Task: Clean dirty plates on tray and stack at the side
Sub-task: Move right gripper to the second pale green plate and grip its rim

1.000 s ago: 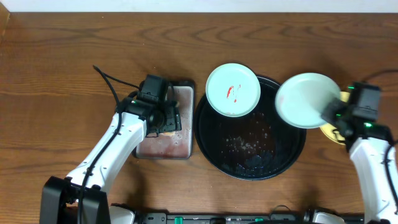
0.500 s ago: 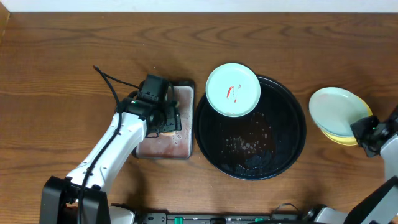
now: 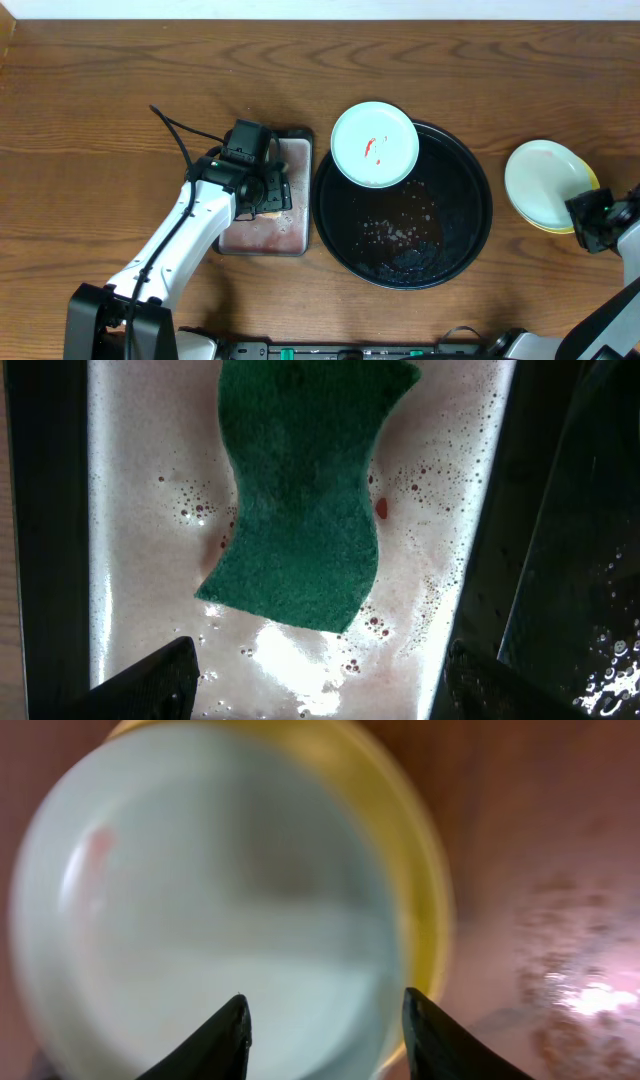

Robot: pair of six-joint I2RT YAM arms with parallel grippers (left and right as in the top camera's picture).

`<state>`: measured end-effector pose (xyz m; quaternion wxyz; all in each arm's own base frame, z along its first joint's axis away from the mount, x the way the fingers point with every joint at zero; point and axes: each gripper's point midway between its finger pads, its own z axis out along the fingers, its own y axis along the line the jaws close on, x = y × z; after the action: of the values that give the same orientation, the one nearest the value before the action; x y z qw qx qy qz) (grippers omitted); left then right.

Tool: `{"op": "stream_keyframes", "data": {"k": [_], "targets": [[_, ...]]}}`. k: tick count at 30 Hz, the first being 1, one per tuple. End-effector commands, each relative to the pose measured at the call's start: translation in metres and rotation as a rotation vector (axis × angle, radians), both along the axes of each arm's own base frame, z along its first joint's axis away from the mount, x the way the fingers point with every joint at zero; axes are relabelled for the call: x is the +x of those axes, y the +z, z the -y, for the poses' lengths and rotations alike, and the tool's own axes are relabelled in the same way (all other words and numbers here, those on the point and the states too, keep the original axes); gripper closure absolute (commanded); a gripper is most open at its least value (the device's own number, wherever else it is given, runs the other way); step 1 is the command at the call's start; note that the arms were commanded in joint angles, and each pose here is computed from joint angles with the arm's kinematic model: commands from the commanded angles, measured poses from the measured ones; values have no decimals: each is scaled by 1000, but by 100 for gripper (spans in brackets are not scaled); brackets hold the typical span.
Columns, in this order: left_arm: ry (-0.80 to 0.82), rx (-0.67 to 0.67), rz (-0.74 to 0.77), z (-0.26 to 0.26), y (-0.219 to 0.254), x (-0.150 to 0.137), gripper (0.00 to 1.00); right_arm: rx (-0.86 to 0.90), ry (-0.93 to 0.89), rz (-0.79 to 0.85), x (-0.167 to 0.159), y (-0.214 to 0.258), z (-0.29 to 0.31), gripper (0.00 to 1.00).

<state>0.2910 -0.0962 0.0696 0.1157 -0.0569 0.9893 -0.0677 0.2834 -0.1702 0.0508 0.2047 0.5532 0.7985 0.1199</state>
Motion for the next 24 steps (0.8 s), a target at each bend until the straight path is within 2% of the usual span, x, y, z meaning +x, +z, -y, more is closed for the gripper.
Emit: {"op": "stream_keyframes", "data": {"k": [1, 4, 10, 14, 19, 21, 24], "targets": [[4, 4, -15, -1, -4, -4, 20, 110, 221, 230, 36, 29, -34, 54], [4, 4, -15, -1, -4, -4, 20, 142, 396, 362, 53, 48, -63, 55], [4, 4, -15, -1, -4, -4, 20, 68, 796, 427, 65, 54, -135, 54], [4, 4, -15, -1, -4, -4, 20, -34, 975, 365, 74, 54, -175, 53], [4, 4, -15, -1, -4, -4, 20, -242, 1200, 217, 88, 70, -210, 43], [4, 4, -15, -1, -4, -4, 20, -282, 1294, 197, 96, 73, -230, 41], [4, 4, -15, -1, -4, -4, 20, -330, 1340, 203, 111, 64, -249, 40]]}}
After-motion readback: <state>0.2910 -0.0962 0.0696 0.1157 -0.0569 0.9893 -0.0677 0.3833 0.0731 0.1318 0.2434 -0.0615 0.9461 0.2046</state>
